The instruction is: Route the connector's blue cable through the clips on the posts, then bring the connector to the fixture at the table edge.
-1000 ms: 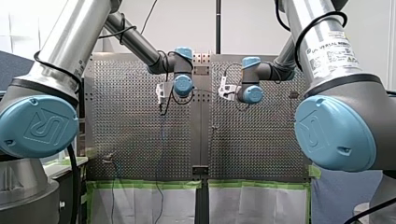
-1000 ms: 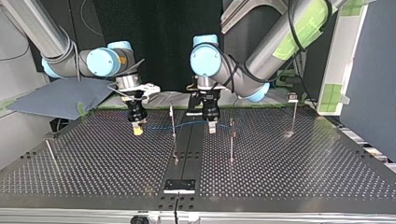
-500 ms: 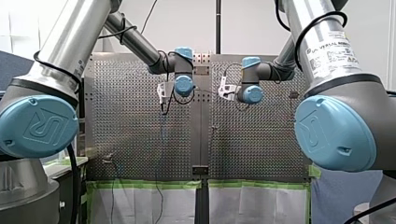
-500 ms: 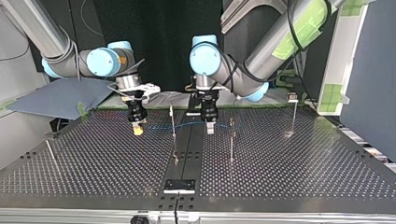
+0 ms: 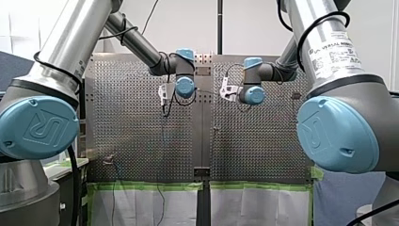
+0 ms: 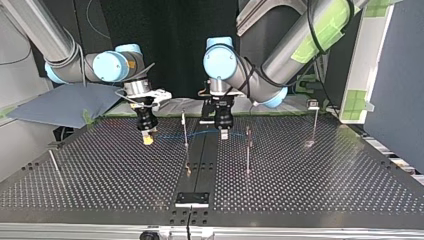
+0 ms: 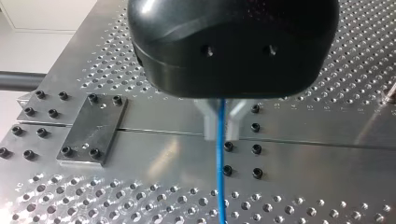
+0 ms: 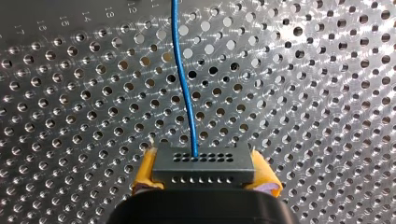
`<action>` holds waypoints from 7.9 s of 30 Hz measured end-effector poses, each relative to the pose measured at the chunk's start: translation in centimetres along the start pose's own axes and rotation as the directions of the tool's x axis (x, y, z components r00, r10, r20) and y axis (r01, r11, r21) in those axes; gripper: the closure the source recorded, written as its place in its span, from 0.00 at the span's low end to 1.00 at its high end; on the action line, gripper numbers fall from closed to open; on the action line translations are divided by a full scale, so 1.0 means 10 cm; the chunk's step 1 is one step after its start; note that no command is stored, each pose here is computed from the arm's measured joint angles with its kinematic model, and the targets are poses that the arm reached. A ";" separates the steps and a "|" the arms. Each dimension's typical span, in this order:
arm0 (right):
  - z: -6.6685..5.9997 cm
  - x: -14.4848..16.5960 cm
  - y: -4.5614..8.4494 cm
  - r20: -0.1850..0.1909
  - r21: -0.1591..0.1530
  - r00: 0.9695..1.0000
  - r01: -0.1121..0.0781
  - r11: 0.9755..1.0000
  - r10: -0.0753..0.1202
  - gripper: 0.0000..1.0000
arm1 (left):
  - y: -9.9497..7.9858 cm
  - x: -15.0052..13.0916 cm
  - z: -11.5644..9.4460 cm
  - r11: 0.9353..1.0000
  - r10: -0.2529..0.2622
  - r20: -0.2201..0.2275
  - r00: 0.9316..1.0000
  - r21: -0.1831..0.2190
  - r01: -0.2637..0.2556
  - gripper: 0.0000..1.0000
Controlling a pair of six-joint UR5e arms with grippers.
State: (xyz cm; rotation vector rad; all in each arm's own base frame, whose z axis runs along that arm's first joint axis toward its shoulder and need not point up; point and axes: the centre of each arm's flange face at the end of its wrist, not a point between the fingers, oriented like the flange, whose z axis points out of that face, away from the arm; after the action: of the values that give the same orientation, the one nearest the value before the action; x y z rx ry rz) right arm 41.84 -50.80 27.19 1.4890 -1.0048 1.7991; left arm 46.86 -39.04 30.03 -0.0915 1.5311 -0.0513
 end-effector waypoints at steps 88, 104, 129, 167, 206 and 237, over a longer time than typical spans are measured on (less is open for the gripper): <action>-0.69 -1.24 0.59 0.163 -0.108 0.986 0.035 0.994 -0.017 0.98 | 0.02 1.60 -0.57 0.991 0.099 -0.136 0.986 0.105 -0.085 1.00; -0.68 -1.41 0.64 0.165 -0.080 0.986 0.042 0.996 -0.028 0.98 | 0.04 1.69 -0.53 0.992 0.090 -0.137 0.986 0.101 -0.077 1.00; -0.61 -1.43 0.94 0.123 -0.085 0.992 0.039 0.996 -0.028 0.98 | 0.03 1.68 -0.47 0.990 0.076 -0.121 0.990 0.124 -0.061 1.00; -0.62 -1.41 1.24 0.123 -0.130 0.992 0.032 0.991 -0.016 0.98 | -0.15 1.72 -0.50 0.975 0.028 -0.116 0.993 0.222 -0.002 1.00; -0.61 -1.67 1.30 0.124 -0.118 0.992 0.033 0.992 -0.018 0.98 | -0.21 1.81 -0.36 0.975 0.005 -0.109 0.994 0.223 0.020 1.00; -0.53 -1.61 1.35 0.098 -0.119 0.995 0.035 0.992 -0.023 0.98 | -0.24 1.88 -0.17 0.977 -0.006 -0.113 0.994 0.212 0.030 1.00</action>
State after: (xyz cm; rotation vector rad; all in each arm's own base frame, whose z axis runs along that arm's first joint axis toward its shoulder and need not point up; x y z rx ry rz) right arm 31.14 -53.26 8.56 1.5200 -1.1137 1.6293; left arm 45.99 -43.22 11.48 0.0700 1.6272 -0.2390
